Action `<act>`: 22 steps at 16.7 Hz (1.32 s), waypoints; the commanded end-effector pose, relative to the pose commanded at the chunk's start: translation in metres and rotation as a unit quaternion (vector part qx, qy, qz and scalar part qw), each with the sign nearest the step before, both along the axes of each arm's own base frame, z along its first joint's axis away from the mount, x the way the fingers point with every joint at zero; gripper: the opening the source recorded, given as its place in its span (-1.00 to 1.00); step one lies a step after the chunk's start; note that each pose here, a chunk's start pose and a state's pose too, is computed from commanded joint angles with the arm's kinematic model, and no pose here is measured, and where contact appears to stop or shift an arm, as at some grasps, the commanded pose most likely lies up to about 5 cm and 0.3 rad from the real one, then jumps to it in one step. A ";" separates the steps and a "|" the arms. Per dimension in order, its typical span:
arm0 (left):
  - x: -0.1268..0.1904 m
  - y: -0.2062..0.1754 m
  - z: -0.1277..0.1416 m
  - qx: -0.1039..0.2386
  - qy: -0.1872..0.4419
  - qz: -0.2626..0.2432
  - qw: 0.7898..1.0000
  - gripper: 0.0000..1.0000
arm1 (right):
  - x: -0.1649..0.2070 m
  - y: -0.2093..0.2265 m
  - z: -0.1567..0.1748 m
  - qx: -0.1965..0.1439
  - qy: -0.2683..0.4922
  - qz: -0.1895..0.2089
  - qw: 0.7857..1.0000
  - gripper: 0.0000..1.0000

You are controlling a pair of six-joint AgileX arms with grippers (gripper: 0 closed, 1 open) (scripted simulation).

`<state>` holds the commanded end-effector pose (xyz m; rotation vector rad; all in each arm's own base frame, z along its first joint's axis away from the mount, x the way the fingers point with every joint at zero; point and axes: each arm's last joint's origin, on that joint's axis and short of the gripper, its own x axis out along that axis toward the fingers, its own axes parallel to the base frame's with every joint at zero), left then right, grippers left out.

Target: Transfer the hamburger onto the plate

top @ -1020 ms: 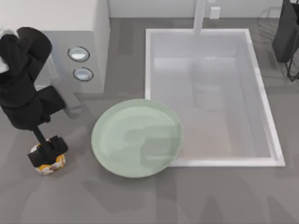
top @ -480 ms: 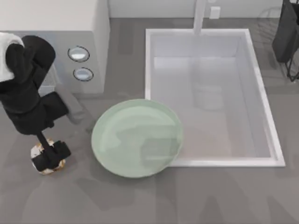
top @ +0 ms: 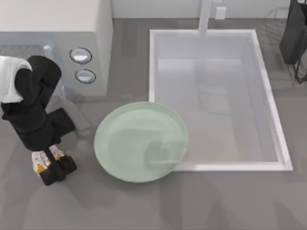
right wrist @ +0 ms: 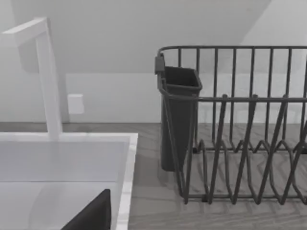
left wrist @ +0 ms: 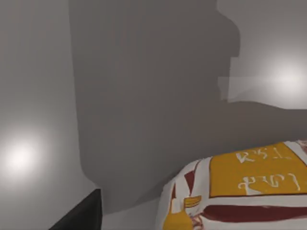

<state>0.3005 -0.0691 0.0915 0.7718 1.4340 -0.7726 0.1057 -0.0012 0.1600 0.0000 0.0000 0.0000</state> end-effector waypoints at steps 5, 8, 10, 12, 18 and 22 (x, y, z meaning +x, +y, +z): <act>0.000 0.000 0.000 0.000 0.000 0.000 1.000 0.70 | 0.000 0.000 0.000 0.000 0.000 0.000 1.000 1.00; 0.000 0.000 0.000 0.000 0.000 0.000 1.000 0.25 | 0.000 0.000 0.000 0.000 0.000 0.000 1.000 1.00; 0.000 0.000 0.000 0.000 0.000 0.000 1.000 -0.06 | 0.000 0.000 0.000 0.000 0.000 0.000 1.000 1.00; 0.000 0.000 0.000 0.000 0.000 0.000 1.000 -0.36 | 0.000 0.000 0.000 0.000 0.000 0.000 1.000 1.00; 0.000 0.000 0.000 0.000 0.000 0.000 1.000 -1.00 | 0.000 0.000 0.000 0.000 0.000 0.000 1.000 1.00; 0.000 0.000 0.000 0.000 0.000 0.000 1.000 -1.00 | 0.000 0.000 0.000 0.000 0.000 0.000 1.000 1.00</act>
